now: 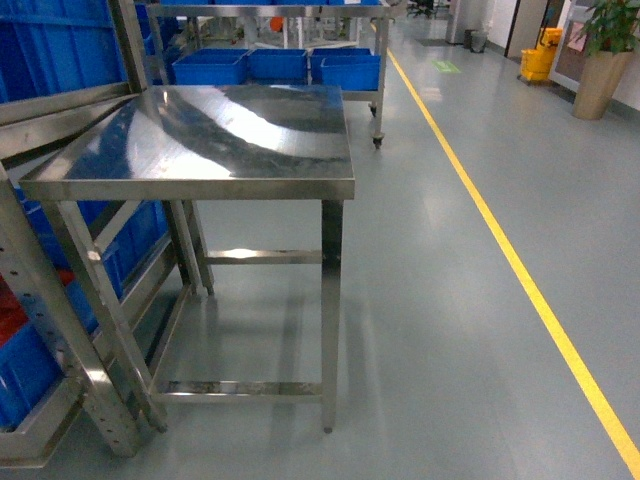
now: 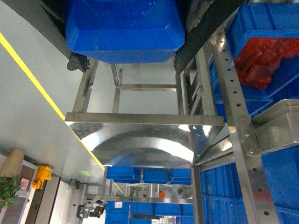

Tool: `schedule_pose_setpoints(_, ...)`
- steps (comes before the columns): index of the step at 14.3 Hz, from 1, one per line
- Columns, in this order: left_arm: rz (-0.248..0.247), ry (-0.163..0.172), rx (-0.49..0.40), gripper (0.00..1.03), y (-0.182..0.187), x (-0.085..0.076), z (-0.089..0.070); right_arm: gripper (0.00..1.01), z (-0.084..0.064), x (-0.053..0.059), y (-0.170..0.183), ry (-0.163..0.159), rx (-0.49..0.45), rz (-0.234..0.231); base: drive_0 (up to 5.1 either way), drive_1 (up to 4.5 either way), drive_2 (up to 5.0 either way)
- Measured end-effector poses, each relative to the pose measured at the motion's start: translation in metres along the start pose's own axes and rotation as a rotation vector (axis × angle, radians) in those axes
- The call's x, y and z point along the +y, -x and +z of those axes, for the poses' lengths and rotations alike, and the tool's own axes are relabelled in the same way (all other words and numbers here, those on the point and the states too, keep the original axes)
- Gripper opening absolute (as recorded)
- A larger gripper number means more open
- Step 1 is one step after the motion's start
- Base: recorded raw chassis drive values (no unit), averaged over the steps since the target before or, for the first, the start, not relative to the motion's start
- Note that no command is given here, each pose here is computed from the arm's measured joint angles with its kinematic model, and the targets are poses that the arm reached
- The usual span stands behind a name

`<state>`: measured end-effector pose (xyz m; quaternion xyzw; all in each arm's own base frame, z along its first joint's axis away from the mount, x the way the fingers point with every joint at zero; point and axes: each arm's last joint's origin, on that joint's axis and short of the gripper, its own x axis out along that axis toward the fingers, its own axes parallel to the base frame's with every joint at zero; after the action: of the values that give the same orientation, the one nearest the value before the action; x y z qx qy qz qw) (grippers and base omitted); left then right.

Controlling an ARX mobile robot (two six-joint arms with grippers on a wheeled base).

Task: Sort blue parts and orange caps into right shelf containers

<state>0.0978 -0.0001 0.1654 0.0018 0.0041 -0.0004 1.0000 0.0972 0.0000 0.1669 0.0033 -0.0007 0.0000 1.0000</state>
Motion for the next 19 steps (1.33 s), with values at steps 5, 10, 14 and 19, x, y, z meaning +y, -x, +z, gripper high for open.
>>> schedule_pose_setpoints(5,-0.001,0.000,0.001,0.43,0.0000,0.0000,-0.0001,0.45,-0.0003,0.0000,0.0000,0.000,0.003,-0.002,-0.1,4.21,-4.5)
schedule_pose_setpoints(10,0.000,0.000,0.000,0.43,0.0000,0.0000,0.0000,0.45,0.0000,0.0000,0.0000,0.000,0.000,-0.001,-0.1,4.21,-4.5)
schedule_pose_setpoints(14,0.001,0.000,0.000,0.43,0.0000,0.0000,0.0000,0.45,-0.0004,0.0000,0.0000,0.000,0.004,0.000,-0.1,4.21,-4.5)
schedule_pose_setpoints(19,0.000,0.000,0.000,0.43,0.0000,0.0000,0.0000,0.45,0.0000,0.0000,0.0000,0.000,0.000,0.000,-0.1,4.21,-4.5)
